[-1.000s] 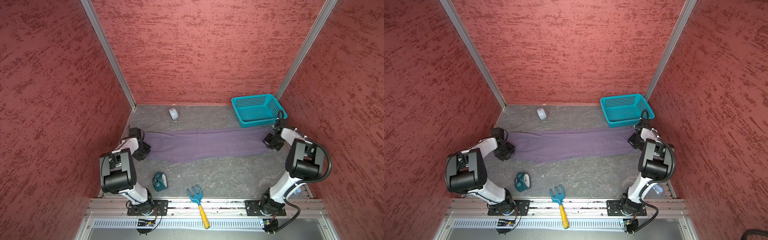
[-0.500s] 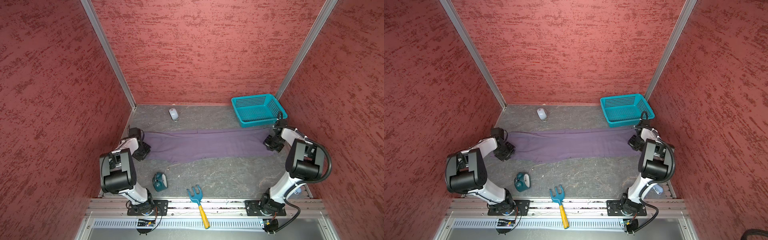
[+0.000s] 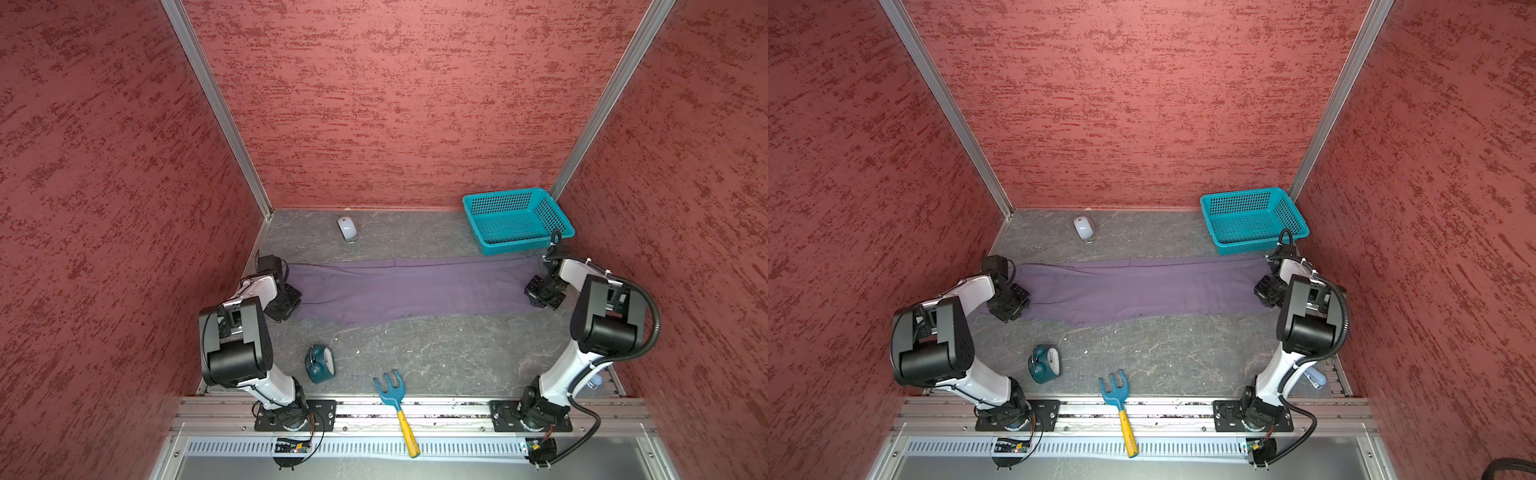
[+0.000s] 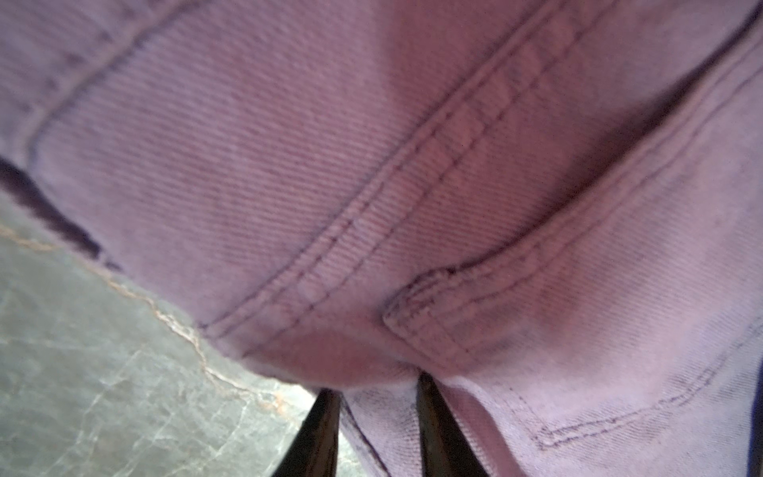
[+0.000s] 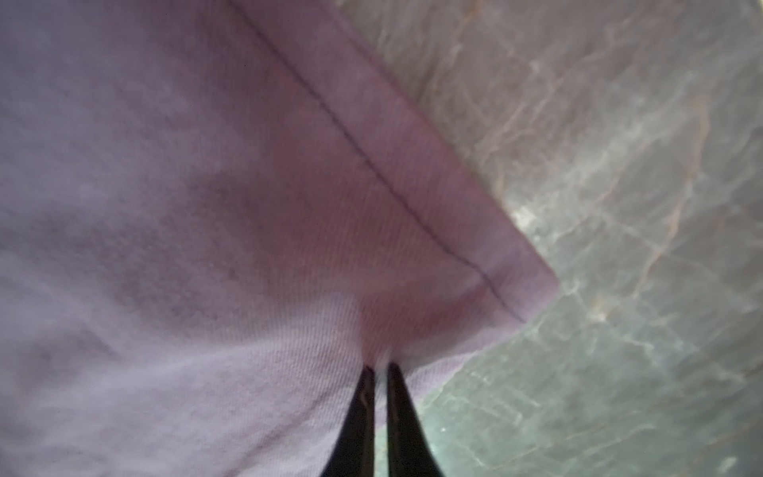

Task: Fold and stack the trousers
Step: 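Hold the waistband and hem ends of the folded strip with both grippers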

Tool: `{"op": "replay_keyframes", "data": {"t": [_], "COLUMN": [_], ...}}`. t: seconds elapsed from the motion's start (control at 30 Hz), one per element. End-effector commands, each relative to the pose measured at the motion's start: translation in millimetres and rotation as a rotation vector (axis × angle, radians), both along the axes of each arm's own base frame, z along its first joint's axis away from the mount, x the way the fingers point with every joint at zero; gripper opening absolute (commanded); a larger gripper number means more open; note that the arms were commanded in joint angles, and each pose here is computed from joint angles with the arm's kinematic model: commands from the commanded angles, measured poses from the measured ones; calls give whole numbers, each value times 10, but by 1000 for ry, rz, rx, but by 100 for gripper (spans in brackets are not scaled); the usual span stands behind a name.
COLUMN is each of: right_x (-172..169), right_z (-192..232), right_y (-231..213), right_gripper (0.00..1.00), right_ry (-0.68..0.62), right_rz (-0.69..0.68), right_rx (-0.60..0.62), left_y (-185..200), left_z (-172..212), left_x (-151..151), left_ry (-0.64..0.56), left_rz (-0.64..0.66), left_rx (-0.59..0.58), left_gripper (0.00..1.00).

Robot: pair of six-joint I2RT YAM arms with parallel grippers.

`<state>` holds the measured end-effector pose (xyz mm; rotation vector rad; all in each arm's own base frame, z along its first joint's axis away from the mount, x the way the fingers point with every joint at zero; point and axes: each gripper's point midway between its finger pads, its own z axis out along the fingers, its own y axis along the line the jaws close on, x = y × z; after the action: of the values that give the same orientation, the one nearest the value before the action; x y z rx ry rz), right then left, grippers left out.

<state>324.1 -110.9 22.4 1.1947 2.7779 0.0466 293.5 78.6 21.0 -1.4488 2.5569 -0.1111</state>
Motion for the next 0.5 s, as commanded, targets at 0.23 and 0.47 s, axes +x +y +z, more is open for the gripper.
{"op": "replay_keyframes", "data": {"t": [0.23, 0.47], "right_x": [-7, -99], "right_z": [299, 555], "right_y": [-79, -134], "right_gripper": [0, 0], "right_ry": [-20, -21], "right_rz": [19, 36], "right_rx": [-52, -104], "left_y": [-13, -25], "left_z": [-218, -199], "left_x": [-107, -99], "left_ry": [44, 33], "left_rz": [3, 0], "left_rx": [-20, -23], "left_gripper": [32, 32]}}
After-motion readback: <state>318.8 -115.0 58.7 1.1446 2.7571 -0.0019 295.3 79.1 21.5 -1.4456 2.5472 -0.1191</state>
